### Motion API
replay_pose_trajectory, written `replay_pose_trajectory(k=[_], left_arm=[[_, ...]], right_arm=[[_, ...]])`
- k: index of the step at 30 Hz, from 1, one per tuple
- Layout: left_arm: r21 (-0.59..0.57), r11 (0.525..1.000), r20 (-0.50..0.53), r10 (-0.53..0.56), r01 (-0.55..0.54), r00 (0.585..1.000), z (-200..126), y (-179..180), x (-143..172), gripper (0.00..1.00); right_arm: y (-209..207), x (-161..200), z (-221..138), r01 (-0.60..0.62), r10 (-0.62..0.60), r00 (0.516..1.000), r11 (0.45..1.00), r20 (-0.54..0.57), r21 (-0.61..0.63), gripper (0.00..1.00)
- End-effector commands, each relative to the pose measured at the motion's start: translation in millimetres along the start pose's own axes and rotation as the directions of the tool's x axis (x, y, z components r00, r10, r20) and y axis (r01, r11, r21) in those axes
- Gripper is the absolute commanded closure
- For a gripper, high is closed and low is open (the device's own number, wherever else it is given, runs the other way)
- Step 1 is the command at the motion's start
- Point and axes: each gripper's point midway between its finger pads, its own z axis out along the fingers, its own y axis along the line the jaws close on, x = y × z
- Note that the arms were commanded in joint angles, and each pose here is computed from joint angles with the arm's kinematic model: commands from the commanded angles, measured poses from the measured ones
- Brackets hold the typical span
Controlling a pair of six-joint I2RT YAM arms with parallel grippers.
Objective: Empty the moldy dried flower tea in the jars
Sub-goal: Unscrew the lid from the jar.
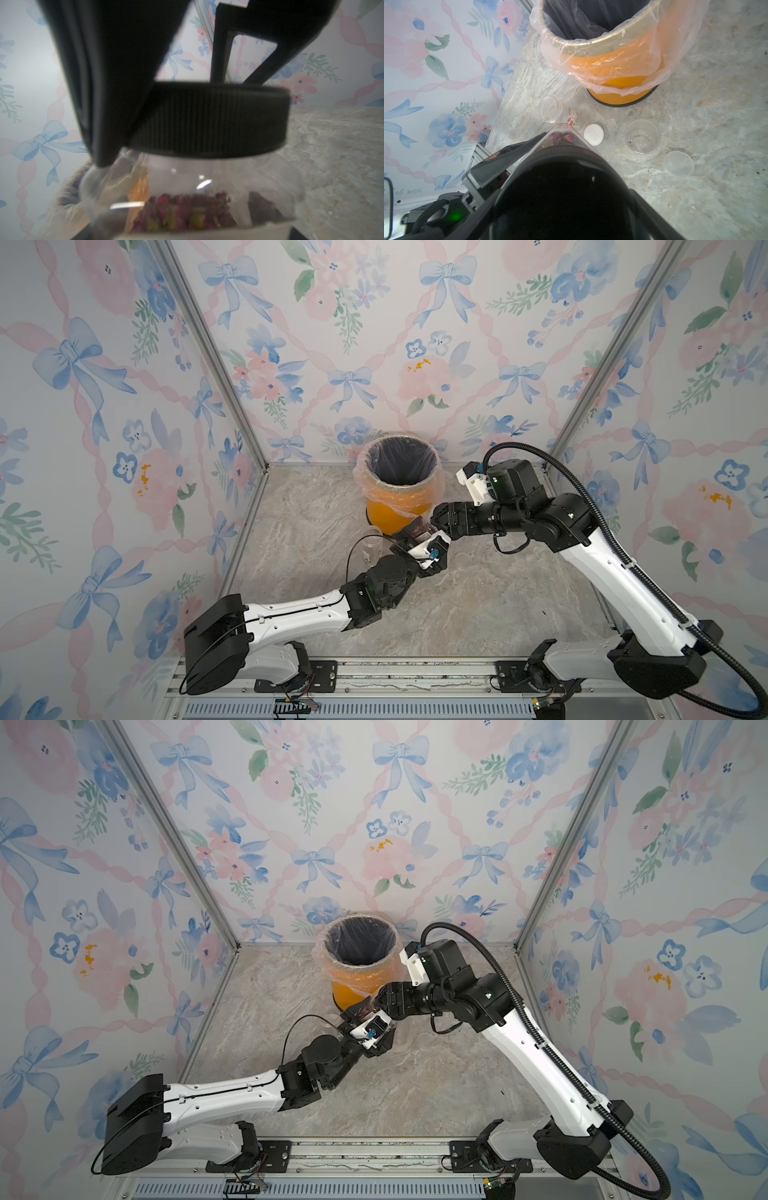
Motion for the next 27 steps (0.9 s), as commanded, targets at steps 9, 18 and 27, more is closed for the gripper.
replay_pose_trajectory(k=[9, 18, 27], left_arm=[[0.0, 0.999, 0.045, -0.042, 0.042, 0.998, -4, 9, -1, 0.41], [0.167, 0.966, 0.125, -0.219, 0.197, 0.968, -25, 7, -5, 0.5], [0.287, 0.915, 0.155, -0.336, 0.283, 0.929, -38, 10, -11, 0.53]], right_arm=[[11, 8, 11, 0.01, -0.013, 0.999, 0.998, -0.04, -0.06, 0.5], [13, 16, 18, 0.078, -0.085, 0.993, 0.993, -0.082, -0.083, 0.51], [19, 22, 24, 0.128, -0.144, 0.983, 0.983, -0.114, -0.132, 0.51]])
